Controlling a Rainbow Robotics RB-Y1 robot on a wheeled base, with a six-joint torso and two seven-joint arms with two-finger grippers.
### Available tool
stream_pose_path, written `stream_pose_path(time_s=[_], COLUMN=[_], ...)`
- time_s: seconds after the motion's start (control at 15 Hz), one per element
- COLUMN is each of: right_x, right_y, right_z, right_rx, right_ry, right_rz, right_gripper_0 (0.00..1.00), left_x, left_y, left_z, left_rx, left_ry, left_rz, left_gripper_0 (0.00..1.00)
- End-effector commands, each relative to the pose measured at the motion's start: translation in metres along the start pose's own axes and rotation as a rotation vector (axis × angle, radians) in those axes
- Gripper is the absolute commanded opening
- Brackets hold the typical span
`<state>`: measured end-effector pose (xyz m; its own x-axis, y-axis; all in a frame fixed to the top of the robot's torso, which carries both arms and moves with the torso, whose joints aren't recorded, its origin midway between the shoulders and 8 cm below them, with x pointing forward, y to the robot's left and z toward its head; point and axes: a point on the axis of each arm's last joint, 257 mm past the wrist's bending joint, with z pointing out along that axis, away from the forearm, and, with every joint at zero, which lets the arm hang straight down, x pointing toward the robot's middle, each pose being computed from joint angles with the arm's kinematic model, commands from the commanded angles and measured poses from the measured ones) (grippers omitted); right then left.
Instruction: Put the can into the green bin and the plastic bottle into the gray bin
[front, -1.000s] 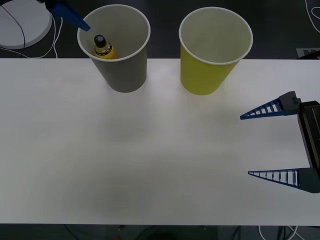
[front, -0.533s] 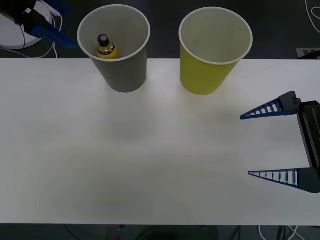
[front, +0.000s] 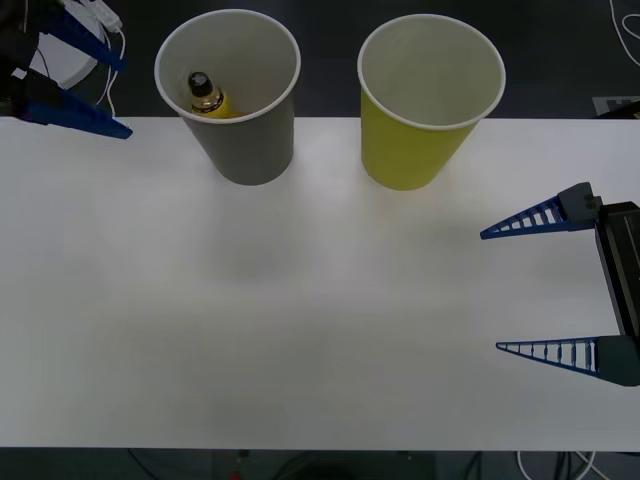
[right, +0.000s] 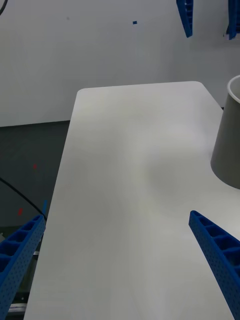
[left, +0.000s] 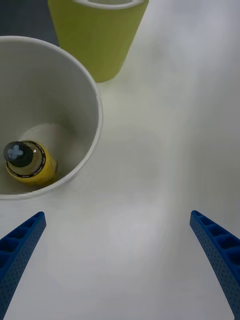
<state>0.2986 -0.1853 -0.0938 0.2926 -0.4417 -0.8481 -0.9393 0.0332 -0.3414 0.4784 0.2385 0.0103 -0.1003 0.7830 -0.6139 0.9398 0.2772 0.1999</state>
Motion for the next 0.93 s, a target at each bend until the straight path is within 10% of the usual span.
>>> stream_pose_path(time_s=[0.07, 0.93], right_x=[0.000, 0.000], right_y=[0.000, 0.000], right_z=[0.000, 0.000], right_rx=[0.000, 0.000], right_ry=[0.000, 0.000], right_rz=[0.000, 0.000], right_gripper_0=[1.00, 1.00], left_x=[0.007, 0.036], left_y=[-0.009, -0.042], left_z=[0.009, 0.038], left_rx=[0.011, 0.051], left_ry=[-0.037, -0.158], left_rz=[-0.001, 0.099], left_gripper_0=[1.00, 1.00])
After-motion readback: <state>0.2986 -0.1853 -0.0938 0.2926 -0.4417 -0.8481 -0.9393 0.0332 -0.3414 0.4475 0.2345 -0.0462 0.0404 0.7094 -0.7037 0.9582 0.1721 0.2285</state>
